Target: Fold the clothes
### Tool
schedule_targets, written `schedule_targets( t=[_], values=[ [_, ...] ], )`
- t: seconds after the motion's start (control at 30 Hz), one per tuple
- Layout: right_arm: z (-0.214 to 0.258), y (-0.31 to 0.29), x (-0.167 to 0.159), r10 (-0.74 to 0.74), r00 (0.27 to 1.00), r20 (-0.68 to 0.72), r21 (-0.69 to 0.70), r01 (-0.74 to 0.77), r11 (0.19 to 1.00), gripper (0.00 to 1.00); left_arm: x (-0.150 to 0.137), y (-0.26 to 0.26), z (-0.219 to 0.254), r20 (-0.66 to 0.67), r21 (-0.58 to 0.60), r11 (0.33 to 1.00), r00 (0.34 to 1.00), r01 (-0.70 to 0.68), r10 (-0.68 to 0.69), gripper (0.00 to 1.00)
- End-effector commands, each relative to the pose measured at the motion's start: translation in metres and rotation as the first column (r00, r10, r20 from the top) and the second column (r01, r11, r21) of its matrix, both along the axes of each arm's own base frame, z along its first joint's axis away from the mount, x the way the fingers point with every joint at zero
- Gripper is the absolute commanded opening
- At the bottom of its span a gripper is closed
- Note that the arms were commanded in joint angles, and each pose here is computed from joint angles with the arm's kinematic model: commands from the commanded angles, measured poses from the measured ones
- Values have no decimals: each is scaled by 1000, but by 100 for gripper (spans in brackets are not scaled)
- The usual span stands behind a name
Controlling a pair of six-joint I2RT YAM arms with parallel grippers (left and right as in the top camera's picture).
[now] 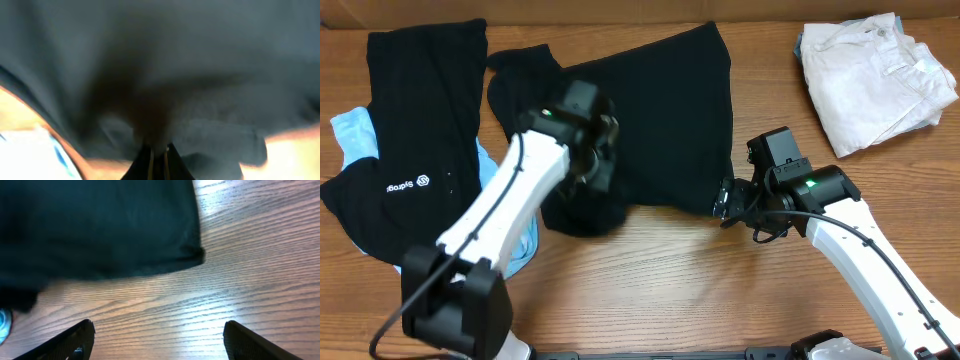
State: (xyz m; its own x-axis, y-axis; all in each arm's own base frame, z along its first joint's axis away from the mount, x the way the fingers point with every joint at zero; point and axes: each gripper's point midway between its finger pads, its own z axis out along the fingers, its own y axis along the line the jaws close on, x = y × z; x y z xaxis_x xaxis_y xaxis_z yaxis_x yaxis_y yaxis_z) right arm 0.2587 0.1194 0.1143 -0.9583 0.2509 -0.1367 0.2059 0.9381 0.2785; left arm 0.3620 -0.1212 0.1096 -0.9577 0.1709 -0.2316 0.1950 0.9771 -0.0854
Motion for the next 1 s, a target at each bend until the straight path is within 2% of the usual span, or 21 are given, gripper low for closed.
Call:
schedule_targets(
  t=[0.0,0.03,0.07,0.1,0.2,0.3,0.37,0.43,0.5,0.57,0.63,0.77,0.87,0.97],
  values=[
    [-1,1,2,-1,1000,7,-5,1,1000,86,51,64,-17,109,80,988,986,-132,123,30],
    [-1,1,3,-1,1000,11,-4,1,1000,86,62,73,-20,132,66,985,980,-161,152,70],
    [0,1,4,-2,1000,16,-3,2,1000,86,69,80,-21,142,40,983,974,-182,174,96],
    [0,2,5,-2,1000,21,-1,2,1000,87,73,84,-21,138,4,981,972,-194,191,100],
    [1,3,8,-2,999,33,4,2,1000,87,73,82,-4,92,-143,969,972,-202,216,100],
    [3,5,14,-2,998,59,12,2,1000,87,65,63,21,35,-259,951,983,-167,182,100],
    [4,6,18,-3,997,76,18,1,1000,87,54,38,34,9,-323,943,996,-81,88,100],
    [5,7,21,-2,996,88,22,0,1000,87,44,18,35,1,-333,943,1000,-5,6,100],
    [6,7,22,0,996,93,23,-2,1000,88,35,1,28,-6,-303,950,997,69,-74,100],
    [6,6,21,0,996,93,18,-1,1000,87,27,-8,11,-31,-212,971,993,106,-115,100],
    [5,4,21,-1,996,93,2,1,1000,88,19,-15,-10,-74,-108,986,989,124,-132,100],
    [4,-2,23,-12,995,99,-27,15,1000,87,11,-26,-51,-155,19,989,977,149,-144,100],
    [4,-7,25,-29,995,100,-29,32,999,87,9,-18,-74,-189,148,983,979,108,-80,100],
    [4,-10,26,-38,994,103,-27,41,999,87,10,-6,-81,-184,222,974,983,35,7,100]
  ],
)
